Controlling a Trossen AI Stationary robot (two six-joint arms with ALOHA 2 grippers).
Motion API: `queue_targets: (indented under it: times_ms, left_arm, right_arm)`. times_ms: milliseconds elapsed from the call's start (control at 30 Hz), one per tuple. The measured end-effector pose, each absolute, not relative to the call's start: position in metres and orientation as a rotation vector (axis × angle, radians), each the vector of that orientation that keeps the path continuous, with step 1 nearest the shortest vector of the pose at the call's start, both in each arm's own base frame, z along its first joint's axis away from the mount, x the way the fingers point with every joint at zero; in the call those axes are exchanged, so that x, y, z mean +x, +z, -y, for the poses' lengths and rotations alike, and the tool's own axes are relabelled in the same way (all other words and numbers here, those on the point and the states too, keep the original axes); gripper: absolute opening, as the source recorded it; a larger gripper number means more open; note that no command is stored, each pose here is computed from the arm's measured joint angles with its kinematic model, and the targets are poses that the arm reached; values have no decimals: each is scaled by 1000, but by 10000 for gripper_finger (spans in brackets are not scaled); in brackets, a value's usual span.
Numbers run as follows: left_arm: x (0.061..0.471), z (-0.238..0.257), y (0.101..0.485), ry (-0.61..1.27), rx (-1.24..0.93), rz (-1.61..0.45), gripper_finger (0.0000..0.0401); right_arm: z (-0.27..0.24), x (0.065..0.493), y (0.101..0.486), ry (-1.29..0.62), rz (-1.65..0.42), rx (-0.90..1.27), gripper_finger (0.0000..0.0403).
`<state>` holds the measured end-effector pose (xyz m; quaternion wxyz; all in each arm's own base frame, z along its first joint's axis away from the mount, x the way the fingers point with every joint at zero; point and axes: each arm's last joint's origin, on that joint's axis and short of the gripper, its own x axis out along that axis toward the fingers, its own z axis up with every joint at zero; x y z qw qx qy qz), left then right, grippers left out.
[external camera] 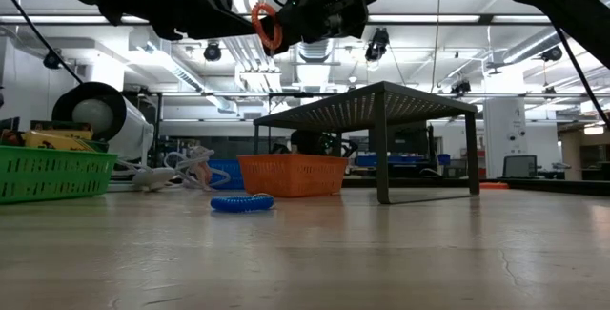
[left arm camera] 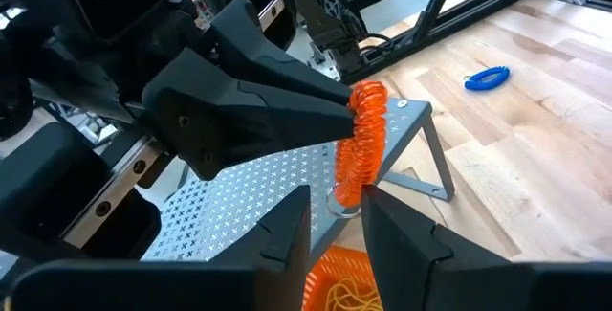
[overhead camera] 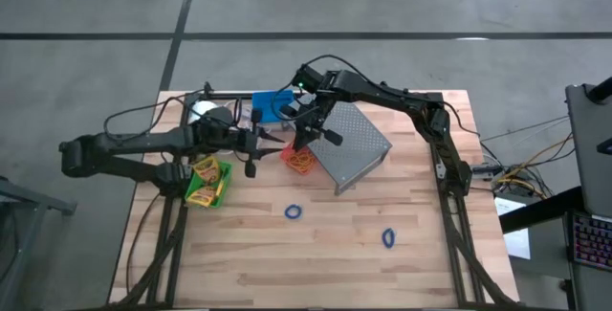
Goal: Pick & Place Office Desk Supplies
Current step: Put the orange spring rubber band into the blue bin
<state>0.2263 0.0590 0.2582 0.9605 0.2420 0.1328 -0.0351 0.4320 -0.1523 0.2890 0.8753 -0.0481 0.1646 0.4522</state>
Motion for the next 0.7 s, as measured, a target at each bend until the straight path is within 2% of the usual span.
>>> queue_targets:
  times_ms: [700]
  left_arm:
    - [224,-58,253,-89,481,-325,99]
  right_arm:
    - [152,432,289,942,-348,-91,13]
